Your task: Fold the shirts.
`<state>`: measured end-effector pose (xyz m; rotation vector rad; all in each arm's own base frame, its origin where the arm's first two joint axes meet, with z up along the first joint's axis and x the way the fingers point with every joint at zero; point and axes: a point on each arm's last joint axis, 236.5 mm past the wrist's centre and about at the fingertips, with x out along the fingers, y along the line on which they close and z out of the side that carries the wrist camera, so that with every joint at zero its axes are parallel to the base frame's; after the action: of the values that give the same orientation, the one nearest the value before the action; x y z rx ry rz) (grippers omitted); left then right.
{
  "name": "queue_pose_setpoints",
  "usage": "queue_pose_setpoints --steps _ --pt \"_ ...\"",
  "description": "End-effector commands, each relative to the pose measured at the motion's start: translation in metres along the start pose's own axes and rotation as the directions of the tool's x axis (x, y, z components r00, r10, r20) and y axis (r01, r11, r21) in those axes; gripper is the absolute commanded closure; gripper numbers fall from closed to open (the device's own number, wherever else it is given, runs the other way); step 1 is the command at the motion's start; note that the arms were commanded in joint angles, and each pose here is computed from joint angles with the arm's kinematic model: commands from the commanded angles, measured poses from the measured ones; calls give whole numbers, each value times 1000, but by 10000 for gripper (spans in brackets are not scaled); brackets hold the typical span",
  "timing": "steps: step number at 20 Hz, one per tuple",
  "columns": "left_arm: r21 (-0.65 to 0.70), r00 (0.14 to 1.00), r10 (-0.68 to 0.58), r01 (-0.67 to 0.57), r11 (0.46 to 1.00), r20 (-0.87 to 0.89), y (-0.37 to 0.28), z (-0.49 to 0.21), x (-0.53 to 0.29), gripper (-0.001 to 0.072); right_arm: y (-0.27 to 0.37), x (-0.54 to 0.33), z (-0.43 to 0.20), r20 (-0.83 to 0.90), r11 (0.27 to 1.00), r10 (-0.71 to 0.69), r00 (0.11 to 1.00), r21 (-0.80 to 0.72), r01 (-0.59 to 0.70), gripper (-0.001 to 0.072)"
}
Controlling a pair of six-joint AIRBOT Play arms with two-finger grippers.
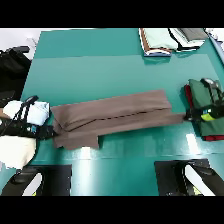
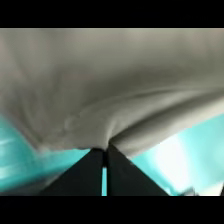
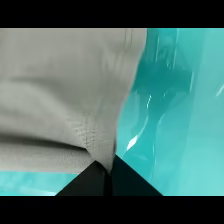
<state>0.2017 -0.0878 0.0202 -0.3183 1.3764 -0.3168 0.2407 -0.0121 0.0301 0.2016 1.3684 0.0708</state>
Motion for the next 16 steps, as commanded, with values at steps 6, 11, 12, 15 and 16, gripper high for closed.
queue_pose_setpoints --steps 6,11,12,15,16 --pt "-7 993 49 -48 999 111 27 136 32 683 34 50 119 -46 993 92 995 -69 -96 697" --pt "-14 990 53 -52 999 127 31 150 37 535 60 68 170 -17 973 228 974 -30 -228 599" --pt "-17 990 54 -52 998 134 31 152 37 233 61 69 175 -19 972 234 972 -30 -235 399" --pt "-28 991 37 -33 999 132 26 152 35 239 51 72 173 -56 966 242 969 -81 -246 340" --pt "-35 991 17 -12 999 130 22 152 35 412 44 73 168 -70 965 242 968 -84 -248 299"
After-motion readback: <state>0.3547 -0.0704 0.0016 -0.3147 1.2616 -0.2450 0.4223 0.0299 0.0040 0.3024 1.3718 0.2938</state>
